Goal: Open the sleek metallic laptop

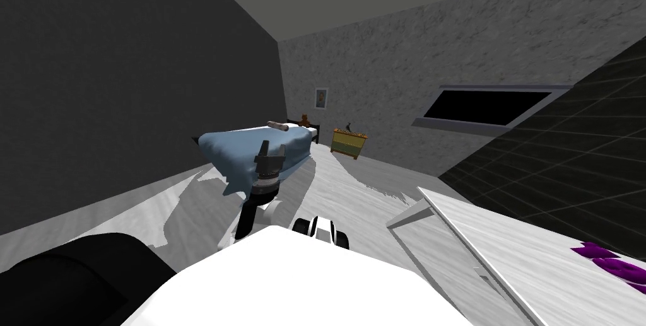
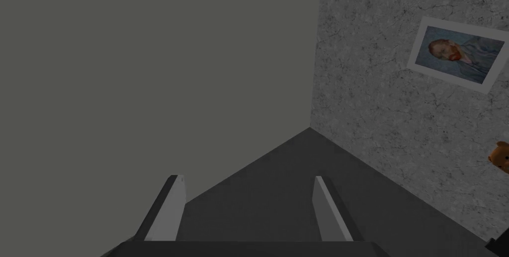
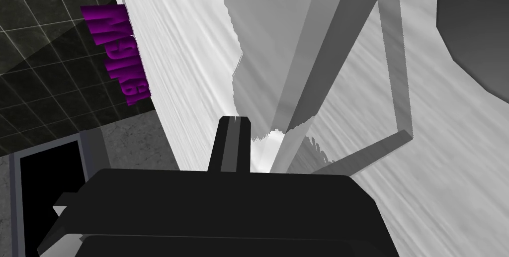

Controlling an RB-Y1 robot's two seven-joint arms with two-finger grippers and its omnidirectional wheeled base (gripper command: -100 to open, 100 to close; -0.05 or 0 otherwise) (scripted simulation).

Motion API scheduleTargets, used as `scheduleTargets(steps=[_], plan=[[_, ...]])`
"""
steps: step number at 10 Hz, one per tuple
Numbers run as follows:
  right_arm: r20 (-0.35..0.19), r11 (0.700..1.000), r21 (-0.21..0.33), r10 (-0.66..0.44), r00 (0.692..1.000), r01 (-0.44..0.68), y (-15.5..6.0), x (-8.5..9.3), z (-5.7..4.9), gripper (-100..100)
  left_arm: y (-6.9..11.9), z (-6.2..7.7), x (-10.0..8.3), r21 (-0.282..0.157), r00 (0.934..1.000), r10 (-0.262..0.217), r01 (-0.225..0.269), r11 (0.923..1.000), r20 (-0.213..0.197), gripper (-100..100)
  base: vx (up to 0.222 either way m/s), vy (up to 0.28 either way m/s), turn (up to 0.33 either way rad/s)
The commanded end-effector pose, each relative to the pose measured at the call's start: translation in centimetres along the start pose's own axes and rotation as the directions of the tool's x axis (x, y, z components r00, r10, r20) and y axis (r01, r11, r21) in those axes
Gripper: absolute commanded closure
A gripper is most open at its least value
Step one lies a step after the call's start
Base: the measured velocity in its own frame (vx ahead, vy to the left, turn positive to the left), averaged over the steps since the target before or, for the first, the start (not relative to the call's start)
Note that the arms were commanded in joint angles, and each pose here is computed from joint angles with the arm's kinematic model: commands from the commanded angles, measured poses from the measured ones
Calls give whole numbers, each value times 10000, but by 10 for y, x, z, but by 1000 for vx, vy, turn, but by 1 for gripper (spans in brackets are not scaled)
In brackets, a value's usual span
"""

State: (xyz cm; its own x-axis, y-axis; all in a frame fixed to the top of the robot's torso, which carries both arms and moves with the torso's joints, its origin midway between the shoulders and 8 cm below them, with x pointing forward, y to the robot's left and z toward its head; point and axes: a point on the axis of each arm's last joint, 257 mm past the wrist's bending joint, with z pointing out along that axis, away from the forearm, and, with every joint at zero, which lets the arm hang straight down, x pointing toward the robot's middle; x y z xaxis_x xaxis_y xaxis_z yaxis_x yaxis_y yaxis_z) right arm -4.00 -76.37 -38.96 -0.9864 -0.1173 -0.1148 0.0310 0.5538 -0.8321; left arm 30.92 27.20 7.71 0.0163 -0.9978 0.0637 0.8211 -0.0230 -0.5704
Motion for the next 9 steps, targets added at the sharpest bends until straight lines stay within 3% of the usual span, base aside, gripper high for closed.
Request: scheduleTargets(steps=[1,2,9], plan=[[20,9998,144,-99,9999,99,-23,7,2,-100,0,0,0,1,10000,-1,1,10000,0,0,49,65,-31],[20,9998,144,-99,9999,99,-23,7,2,-100,0,0,0,-2,10000,0,0,10000,1,0,61,67,-43],[376,9974,604,-409,9985,386,-109,16,-10,-100,0,0,0,0,10000,0,0,10000,1,0,60,51,-54]])
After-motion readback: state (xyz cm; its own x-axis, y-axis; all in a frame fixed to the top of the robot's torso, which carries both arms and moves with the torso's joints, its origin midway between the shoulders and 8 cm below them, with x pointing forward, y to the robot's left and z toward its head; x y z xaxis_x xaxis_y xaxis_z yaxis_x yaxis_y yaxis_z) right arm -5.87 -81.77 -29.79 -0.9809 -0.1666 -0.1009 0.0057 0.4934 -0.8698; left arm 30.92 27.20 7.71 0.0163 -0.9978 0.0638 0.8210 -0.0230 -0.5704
